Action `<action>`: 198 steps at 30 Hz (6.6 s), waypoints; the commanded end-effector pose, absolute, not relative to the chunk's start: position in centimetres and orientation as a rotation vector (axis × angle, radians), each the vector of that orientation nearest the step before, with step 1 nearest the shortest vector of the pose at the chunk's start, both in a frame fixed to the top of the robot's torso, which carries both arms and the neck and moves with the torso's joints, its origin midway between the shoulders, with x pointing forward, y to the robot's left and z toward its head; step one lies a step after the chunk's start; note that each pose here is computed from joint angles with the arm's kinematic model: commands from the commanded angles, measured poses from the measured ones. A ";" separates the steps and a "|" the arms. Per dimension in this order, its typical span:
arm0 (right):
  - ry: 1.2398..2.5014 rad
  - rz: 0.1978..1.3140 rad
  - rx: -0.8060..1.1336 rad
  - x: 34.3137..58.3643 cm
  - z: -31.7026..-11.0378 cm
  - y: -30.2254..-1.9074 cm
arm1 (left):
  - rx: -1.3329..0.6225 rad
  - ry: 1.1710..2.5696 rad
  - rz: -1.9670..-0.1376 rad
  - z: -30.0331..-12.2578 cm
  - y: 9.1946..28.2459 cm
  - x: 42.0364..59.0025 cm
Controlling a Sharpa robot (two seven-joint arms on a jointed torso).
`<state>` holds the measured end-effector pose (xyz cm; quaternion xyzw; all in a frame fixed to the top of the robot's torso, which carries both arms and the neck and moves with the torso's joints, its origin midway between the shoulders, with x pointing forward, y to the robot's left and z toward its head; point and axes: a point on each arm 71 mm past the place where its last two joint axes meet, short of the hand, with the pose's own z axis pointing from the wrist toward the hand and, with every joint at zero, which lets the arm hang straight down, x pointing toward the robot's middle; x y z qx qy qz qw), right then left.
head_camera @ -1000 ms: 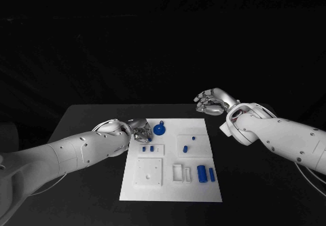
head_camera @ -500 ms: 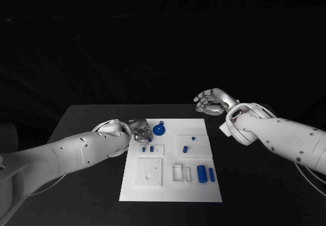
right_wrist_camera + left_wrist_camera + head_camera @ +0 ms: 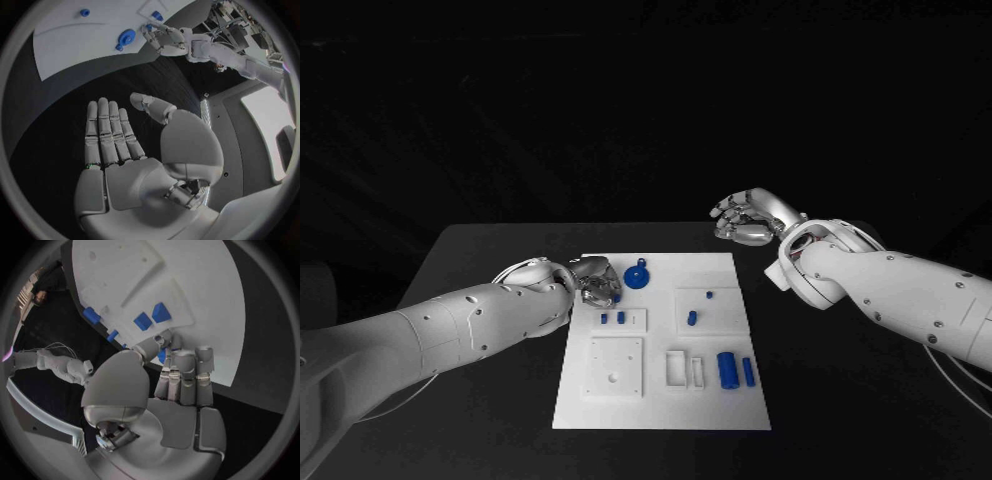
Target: Assemble the parts on the task board
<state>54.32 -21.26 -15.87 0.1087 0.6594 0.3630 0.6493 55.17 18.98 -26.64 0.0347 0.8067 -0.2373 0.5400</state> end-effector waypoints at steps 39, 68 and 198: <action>1.660 0.562 -0.150 54.6 -18.5 -21.1 | -0.690 1.655 -0.920 -20.1 25.5 55.8; 1.727 0.371 -0.404 53.0 -24.3 -18.2 | -0.915 1.573 -1.337 -18.5 23.4 52.5; 1.633 0.683 -0.619 43.8 -28.1 -3.2 | -0.963 1.502 -1.339 -17.6 22.1 53.4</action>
